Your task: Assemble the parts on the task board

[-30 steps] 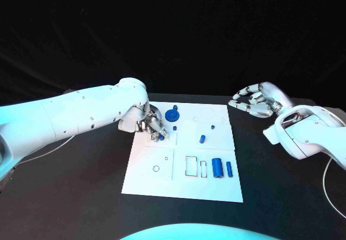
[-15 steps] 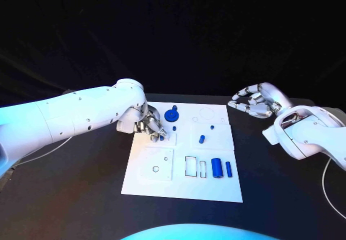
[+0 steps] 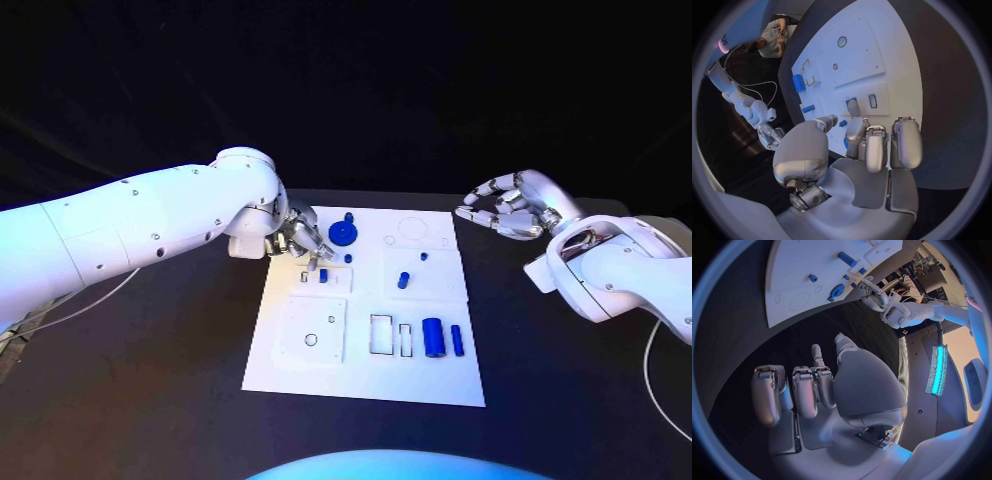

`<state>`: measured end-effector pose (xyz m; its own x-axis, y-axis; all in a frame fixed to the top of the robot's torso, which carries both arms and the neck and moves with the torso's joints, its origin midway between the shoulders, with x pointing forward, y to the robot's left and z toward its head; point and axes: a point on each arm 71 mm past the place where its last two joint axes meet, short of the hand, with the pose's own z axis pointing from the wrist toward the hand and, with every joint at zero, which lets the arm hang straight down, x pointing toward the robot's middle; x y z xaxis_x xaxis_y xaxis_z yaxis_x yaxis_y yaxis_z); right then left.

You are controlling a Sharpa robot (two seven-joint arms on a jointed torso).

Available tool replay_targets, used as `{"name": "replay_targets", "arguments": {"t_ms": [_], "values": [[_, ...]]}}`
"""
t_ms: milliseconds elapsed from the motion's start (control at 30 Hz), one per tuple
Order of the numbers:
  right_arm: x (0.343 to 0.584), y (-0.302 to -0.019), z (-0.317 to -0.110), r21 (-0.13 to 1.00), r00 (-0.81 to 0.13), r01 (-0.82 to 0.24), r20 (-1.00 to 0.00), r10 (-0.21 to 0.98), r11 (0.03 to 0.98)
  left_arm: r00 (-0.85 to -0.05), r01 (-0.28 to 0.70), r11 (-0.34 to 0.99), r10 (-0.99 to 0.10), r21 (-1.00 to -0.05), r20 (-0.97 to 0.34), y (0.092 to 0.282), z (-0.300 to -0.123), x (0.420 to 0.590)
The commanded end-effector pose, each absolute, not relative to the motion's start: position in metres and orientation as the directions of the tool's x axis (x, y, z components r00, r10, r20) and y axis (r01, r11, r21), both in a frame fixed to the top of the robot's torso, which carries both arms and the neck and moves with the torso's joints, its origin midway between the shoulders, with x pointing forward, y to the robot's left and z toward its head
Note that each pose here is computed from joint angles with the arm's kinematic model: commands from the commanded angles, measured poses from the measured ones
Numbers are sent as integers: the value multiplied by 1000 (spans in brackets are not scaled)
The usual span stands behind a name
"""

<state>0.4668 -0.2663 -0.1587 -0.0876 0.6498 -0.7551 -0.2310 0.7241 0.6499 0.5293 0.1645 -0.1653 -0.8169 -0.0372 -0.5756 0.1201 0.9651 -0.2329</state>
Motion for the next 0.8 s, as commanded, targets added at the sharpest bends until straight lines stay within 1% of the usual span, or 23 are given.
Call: {"name": "replay_targets", "arguments": {"t_ms": [33,200,367,533,800], "values": [[467,-265,-160,644,-98,-243,-761,642,726,-794,103,953,-94,-285,-601,166,-156,531],[467,-265,-160,644,-98,-241,-761,642,726,-773,91,950,-121,-298,-623,176,-145,533],[467,-265,-161,644,-98,-241,-761,642,726,-698,81,952,-159,-297,-698,184,-135,539],[467,-265,-161,644,-99,-242,-761,642,726,-650,75,954,-173,-290,-740,187,-131,544],[467,-264,-161,644,-99,-244,-760,642,725,-590,75,969,-148,-237,-793,193,-129,553]]}}
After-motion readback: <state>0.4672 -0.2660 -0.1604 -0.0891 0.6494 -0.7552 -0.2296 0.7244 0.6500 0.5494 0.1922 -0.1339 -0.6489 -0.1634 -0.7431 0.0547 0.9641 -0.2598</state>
